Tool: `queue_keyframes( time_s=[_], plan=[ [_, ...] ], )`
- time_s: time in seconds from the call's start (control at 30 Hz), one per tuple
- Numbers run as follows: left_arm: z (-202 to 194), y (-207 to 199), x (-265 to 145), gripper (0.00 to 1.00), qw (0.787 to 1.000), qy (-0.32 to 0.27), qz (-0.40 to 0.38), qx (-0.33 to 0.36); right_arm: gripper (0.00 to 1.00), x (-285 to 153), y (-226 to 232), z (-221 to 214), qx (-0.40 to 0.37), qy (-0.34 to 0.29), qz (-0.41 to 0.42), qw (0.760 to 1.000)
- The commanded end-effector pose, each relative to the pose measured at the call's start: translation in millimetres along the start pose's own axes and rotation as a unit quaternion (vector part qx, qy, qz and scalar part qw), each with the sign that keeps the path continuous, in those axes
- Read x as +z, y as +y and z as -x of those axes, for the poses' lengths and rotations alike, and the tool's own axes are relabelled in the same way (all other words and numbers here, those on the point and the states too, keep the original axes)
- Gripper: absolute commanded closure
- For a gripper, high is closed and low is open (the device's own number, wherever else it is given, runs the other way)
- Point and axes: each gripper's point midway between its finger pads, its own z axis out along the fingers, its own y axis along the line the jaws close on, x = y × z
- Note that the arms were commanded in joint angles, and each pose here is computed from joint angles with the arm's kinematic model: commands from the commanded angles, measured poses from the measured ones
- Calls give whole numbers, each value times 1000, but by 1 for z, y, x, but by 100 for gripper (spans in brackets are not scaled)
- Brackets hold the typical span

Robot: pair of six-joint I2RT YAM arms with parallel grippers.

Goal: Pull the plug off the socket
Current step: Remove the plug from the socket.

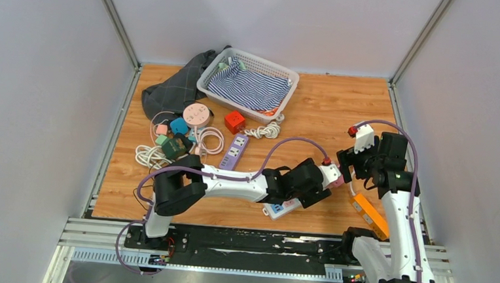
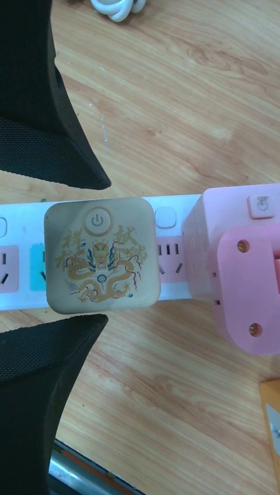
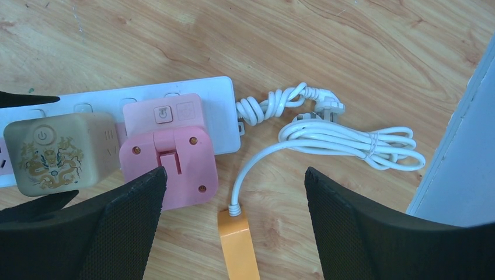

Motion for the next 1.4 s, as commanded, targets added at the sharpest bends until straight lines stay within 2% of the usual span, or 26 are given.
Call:
queue_keyframes(
  time_s=[0.0, 0.17, 0.37, 0.53, 0.9, 1.1, 1.23, 1.37],
  plan=[
    [-5, -1, 6, 26, 1000, 9, 11, 2, 12, 4, 2, -10, 19, 14, 7, 1000],
    [-5, 1, 2, 71, 1000, -1, 13, 0, 12, 9, 8, -16, 24, 30, 31, 999],
    [2, 1, -7, 100, 1000, -13, 2, 11, 13, 7, 37, -5, 23, 5, 119, 993],
    [2, -4, -10, 100, 1000, -14, -16, 19, 14, 14, 46, -4, 22, 7, 144, 989],
    [-2, -6, -12, 100, 999, -11, -23, 20, 16, 38, 45, -18, 18, 72, 133, 988],
    [7, -7, -14, 100, 999, -38, -30, 8, 17, 44, 43, -29, 22, 98, 131, 986],
    [8, -7, -15, 100, 999, -44, -30, 1, 21, 46, 44, -32, 23, 106, 134, 985],
    [12, -5, -16, 100, 998, -52, -29, -33, 30, 50, 45, -38, 22, 120, 136, 983]
  ],
)
